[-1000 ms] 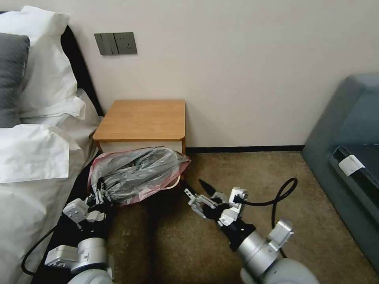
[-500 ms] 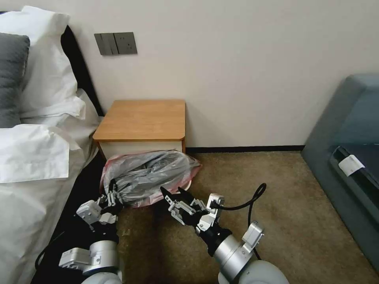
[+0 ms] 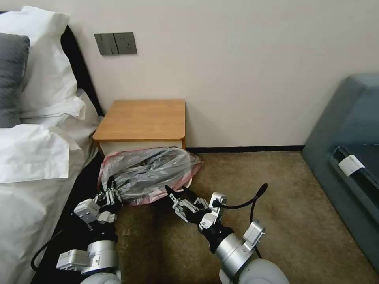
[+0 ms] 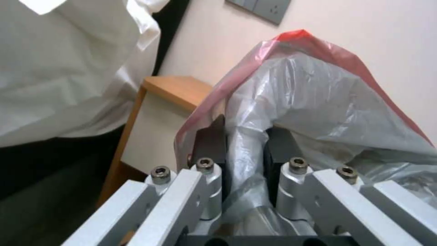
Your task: Pick up the garbage bag from the table and place it over the trash can.
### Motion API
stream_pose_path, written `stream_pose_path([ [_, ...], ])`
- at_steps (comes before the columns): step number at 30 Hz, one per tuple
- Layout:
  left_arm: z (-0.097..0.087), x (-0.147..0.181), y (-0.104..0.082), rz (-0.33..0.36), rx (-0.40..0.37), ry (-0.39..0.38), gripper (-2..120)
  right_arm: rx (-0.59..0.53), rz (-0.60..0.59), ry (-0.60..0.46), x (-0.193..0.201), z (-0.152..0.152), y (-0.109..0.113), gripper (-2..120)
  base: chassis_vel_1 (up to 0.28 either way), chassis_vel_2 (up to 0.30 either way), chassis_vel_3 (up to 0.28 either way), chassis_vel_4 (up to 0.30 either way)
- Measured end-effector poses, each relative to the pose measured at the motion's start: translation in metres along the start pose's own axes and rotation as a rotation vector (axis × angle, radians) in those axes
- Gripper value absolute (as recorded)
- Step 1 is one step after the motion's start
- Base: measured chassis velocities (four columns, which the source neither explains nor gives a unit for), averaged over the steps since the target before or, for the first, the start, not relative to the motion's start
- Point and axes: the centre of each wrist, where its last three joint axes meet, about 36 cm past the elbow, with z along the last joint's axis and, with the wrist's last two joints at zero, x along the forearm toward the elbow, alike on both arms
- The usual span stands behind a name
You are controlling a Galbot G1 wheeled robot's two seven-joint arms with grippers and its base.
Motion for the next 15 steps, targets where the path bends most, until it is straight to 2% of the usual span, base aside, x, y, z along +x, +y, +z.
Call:
stream_pose_path([
  [8,-0.004,0.003,-0.005,0.016,0.004,-0.007,13,0.014,0.006,-0.011,-0.007,0.0,-0.006,76,0.0,0.0,0.0,0.0],
  [10,-0.004,0.004,-0.008,0.021,0.005,-0.003,13,0.024,0.007,-0.018,-0.01,-0.003,-0.009,69,0.0,0.0,0.0,0.0],
  [15,-0.003,0.006,-0.009,0.025,0.001,-0.001,13,0.033,0.009,-0.023,-0.015,-0.005,-0.013,65,0.0,0.0,0.0,0.0],
])
